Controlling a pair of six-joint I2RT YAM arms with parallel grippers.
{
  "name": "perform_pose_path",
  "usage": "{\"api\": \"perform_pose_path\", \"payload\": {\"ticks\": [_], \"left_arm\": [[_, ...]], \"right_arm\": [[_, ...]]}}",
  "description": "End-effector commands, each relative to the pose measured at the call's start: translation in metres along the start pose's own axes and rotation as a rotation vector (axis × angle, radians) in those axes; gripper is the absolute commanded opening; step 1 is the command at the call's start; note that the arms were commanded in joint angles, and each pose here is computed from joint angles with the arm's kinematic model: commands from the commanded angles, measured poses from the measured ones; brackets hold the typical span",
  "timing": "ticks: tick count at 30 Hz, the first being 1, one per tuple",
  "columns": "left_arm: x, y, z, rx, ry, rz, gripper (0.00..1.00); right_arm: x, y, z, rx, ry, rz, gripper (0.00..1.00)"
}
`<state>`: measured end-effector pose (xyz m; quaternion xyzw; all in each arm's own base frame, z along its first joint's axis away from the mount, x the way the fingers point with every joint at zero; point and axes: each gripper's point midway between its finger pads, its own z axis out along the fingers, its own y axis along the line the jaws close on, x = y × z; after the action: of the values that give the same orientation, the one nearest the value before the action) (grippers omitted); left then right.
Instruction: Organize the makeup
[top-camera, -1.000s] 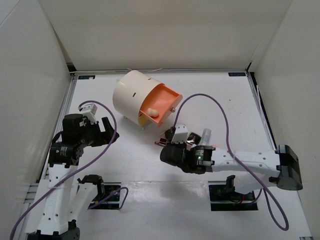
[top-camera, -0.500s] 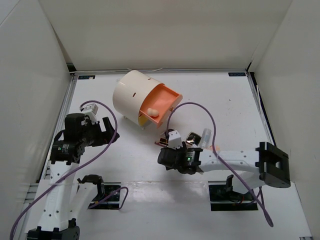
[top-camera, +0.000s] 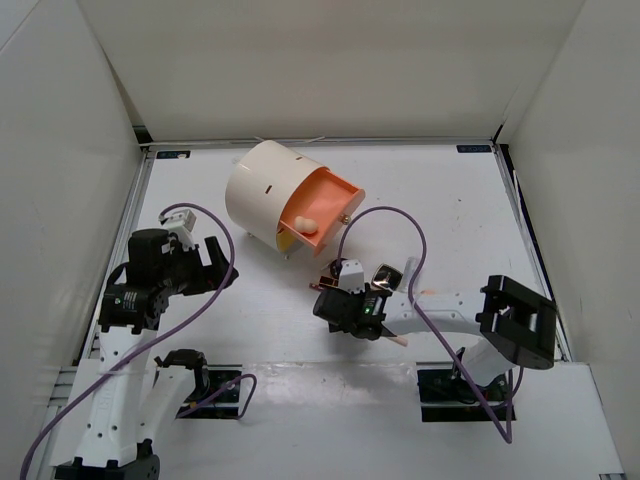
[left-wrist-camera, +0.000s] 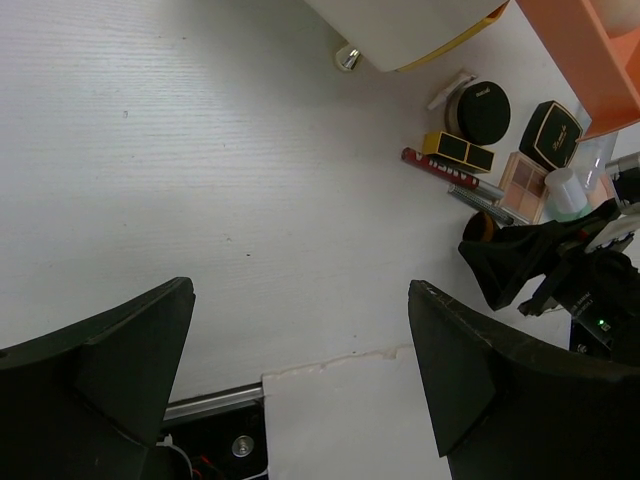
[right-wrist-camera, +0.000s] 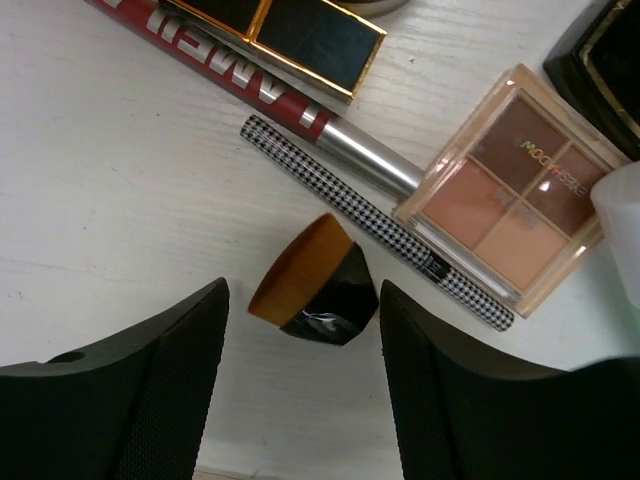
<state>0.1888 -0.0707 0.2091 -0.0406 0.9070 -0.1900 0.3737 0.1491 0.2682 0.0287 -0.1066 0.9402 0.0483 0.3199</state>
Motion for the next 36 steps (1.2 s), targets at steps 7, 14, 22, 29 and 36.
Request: {"api": "perform_pose_path", "payload": {"ticks": [7, 14, 22, 29, 36], "left_arm": [[-0.002, 0.002, -0.008, -0.020, -0.017, 0.018, 0.98], [0.000, 0.001, -0.010, -0.018, -0.014, 0.014, 0.98], [-0.006, 0.000, -0.012, -0.022, -0.028, 0.018, 0.98], [-0.008, 0.001, -0.009, -0.027, -0.032, 0.017, 0.98], [-0.015, 0.003, -0.006, -0.034, -0.063, 0.009, 0.98]], "right_arm": [[0.003, 0.001, 0.008, 0.004, 0.017, 0.045, 0.45], [0.004, 0.004, -0.001, -0.018, 0.024, 0.031, 0.29], [-0.029, 0.024, -0.036, -0.108, -0.055, -0.023, 0.21], [-0.102, 0.056, -0.114, -0.285, -0.226, -0.108, 0.22], [-0.214, 0.082, -0.178, -0.446, -0.535, -0.176, 0.24]]}}
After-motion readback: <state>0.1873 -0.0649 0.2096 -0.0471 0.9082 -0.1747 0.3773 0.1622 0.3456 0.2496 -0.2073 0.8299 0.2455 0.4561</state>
